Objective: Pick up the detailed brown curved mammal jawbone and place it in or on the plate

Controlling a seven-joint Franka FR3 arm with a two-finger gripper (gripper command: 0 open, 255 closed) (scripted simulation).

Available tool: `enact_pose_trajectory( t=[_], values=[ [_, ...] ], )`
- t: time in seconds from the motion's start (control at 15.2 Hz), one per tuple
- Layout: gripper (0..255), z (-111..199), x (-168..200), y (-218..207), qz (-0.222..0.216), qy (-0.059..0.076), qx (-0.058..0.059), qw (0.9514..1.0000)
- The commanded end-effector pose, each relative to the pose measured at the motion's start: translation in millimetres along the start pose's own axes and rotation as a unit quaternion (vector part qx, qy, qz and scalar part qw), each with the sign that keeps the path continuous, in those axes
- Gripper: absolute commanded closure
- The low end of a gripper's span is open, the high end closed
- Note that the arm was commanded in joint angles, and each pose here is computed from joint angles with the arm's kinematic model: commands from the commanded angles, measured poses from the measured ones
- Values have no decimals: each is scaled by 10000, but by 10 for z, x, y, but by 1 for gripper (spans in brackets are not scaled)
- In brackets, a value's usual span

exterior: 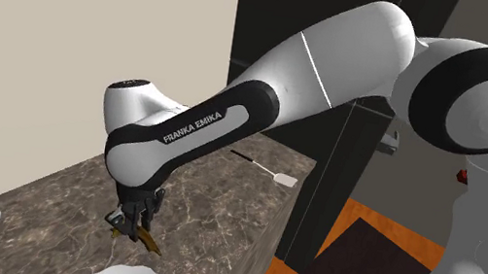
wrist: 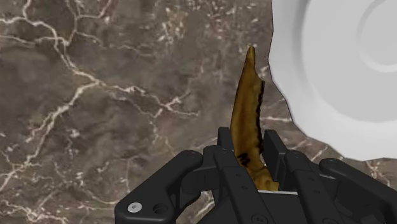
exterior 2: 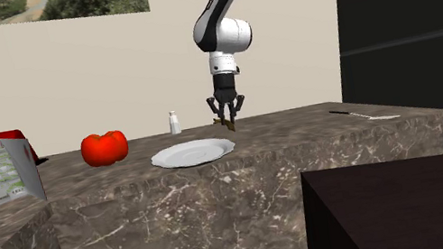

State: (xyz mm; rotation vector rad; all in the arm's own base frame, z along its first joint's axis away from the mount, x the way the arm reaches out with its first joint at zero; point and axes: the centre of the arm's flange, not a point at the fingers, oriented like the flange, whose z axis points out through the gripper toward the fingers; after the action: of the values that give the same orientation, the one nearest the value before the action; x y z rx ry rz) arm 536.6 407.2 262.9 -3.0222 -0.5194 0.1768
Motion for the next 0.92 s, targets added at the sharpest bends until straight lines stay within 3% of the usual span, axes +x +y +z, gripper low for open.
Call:
enact_pose_trajectory(
  t=[0.0,0.33,0.86],
  values=[
    [255,-106,-16,-18,0,-1,-1,10000],
    [255,-321,-39,-37,0,-1,-1,10000],
    [255,-220,-609,-920,0,-1,-1,10000]
  ],
)
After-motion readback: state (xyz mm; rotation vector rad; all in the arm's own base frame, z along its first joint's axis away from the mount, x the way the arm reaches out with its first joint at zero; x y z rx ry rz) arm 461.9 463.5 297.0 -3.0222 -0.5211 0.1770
